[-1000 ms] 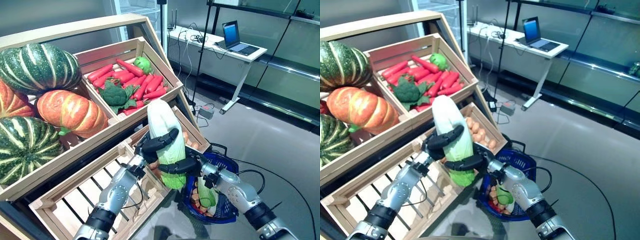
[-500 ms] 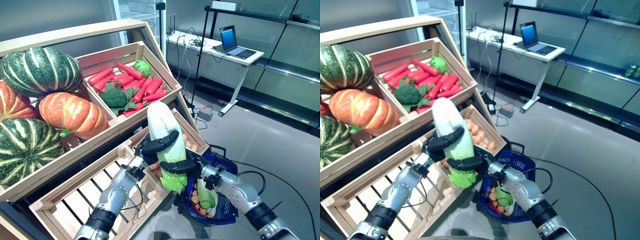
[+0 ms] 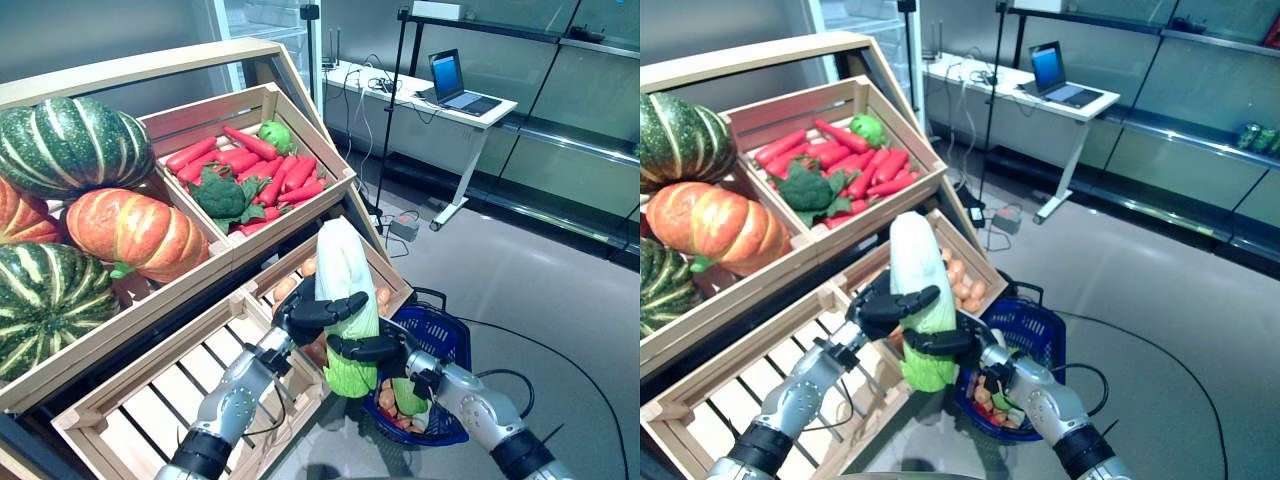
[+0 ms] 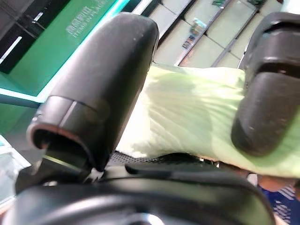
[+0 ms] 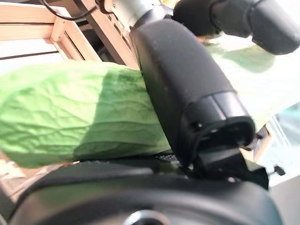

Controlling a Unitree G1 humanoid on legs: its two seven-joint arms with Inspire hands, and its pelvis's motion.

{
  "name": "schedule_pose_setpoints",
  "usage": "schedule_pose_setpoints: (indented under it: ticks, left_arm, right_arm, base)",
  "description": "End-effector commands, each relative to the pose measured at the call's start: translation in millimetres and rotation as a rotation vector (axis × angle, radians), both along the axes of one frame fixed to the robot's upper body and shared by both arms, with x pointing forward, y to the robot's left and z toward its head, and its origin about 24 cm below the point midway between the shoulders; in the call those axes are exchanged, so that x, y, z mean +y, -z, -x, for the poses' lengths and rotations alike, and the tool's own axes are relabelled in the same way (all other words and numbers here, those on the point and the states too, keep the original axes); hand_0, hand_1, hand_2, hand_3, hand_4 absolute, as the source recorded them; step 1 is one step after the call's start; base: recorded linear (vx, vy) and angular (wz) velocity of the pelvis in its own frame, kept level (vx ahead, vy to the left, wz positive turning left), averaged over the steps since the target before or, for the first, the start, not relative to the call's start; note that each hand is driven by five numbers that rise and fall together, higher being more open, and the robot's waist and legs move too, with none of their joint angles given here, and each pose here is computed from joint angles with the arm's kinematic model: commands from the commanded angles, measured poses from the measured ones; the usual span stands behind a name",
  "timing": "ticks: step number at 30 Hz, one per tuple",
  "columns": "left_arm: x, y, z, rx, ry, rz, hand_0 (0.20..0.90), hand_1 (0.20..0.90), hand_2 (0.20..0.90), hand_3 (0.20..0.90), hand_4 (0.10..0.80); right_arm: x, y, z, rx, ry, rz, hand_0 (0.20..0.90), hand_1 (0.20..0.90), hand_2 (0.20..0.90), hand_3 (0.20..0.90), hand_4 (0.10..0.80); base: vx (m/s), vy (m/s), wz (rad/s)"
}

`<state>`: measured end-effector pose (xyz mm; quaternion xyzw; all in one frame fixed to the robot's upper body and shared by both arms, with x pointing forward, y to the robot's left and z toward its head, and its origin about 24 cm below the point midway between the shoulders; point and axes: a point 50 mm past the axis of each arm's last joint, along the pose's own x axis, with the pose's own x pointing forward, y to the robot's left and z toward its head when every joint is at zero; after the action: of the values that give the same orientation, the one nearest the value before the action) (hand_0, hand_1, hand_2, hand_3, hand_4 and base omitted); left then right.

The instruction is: Put vegetables into the basket

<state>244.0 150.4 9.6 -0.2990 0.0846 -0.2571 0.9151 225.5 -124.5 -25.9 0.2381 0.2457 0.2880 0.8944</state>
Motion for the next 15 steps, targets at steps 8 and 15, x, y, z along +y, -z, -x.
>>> schedule_pose_setpoints:
  ticks: [8,15]
  left_arm:
    - [61,-36,-19,-0.231,-0.311,-0.045,0.900,0.900,0.900,0.900,0.800]
    - [59,-22,-20,-0.148,-0.325,-0.062,0.900,0.900,0.900,0.900,0.800]
  right_arm:
    - [-87,-17,-25,-0.161,0.503,-0.033,0.300,0.300,0.300,0.300,0.400]
    - [-122,-6,-23,-0.107,0.675,0.044,0.300,0.300,0.300,0.300,0.400]
  base:
    - [-0.010,-0.019,-0.07]
    - [-0.003,-0.041,-0.04]
